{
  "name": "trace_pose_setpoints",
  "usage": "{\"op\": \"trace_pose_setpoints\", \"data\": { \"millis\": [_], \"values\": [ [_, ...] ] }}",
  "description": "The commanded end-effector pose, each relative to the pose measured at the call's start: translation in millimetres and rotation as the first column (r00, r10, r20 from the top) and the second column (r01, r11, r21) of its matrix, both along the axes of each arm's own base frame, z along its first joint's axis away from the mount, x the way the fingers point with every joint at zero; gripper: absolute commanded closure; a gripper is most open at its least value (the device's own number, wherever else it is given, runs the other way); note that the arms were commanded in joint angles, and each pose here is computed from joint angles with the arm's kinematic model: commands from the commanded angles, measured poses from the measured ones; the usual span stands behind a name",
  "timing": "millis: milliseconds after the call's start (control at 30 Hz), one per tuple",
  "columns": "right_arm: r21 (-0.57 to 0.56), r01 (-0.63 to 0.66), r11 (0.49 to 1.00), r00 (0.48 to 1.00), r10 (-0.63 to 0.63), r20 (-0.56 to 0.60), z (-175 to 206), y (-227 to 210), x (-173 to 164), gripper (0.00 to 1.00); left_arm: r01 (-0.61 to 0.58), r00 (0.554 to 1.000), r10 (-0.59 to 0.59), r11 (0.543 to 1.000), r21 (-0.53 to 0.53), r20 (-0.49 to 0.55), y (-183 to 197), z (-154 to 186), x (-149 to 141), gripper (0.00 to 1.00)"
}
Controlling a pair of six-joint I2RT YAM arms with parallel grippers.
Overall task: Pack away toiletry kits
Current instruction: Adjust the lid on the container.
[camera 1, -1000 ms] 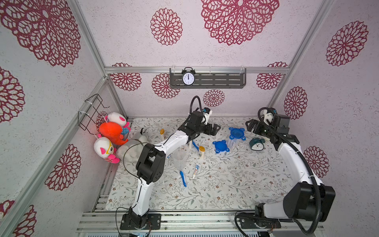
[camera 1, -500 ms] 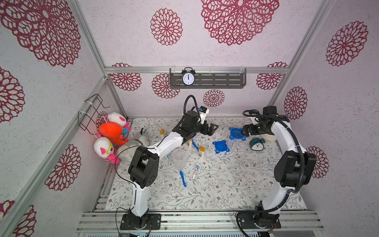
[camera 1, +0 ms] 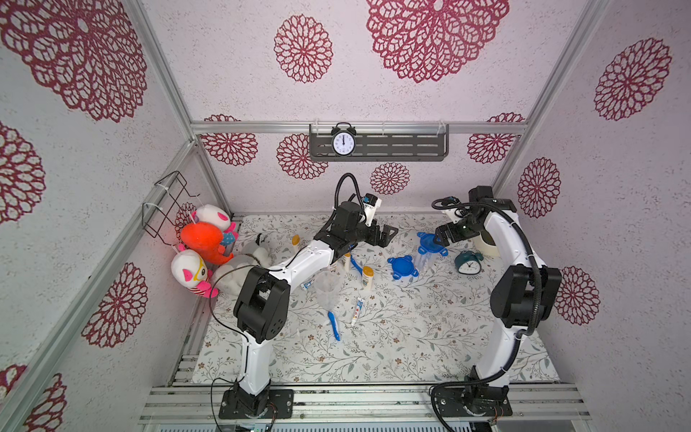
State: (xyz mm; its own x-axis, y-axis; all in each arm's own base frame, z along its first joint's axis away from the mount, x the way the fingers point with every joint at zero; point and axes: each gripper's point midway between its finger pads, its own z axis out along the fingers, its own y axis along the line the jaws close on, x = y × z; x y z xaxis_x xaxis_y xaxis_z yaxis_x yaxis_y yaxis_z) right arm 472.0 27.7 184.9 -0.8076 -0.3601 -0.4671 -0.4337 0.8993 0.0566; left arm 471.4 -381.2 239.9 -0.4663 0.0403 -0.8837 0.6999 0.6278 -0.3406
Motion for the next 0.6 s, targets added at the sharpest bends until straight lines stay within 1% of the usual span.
{"op": "trace_pose_setpoints", "data": {
  "millis": [0,133,367,567],
  "values": [
    [0.060,-0.032,0.998,0.999,0.031,0.010,11,8,2,0.01,0.013,1.000,-0.013,1.000,-0.007,0.020,1,11,-3,0.01],
    [0.126,-0.040,0.991,0.999,0.039,0.015,13,13,7,0.01,0.014,1.000,-0.014,1.000,-0.004,0.018,1,10,-3,0.01],
    [0.129,-0.010,0.992,1.000,0.011,-0.009,2,7,15,0.01,0.014,1.000,-0.014,1.000,-0.008,0.018,1,11,-3,0.01],
    [0.177,-0.008,0.984,1.000,0.013,-0.025,-5,11,19,0.01,0.014,1.000,-0.014,1.000,-0.009,0.015,0,10,-2,0.01]
  ]
}}
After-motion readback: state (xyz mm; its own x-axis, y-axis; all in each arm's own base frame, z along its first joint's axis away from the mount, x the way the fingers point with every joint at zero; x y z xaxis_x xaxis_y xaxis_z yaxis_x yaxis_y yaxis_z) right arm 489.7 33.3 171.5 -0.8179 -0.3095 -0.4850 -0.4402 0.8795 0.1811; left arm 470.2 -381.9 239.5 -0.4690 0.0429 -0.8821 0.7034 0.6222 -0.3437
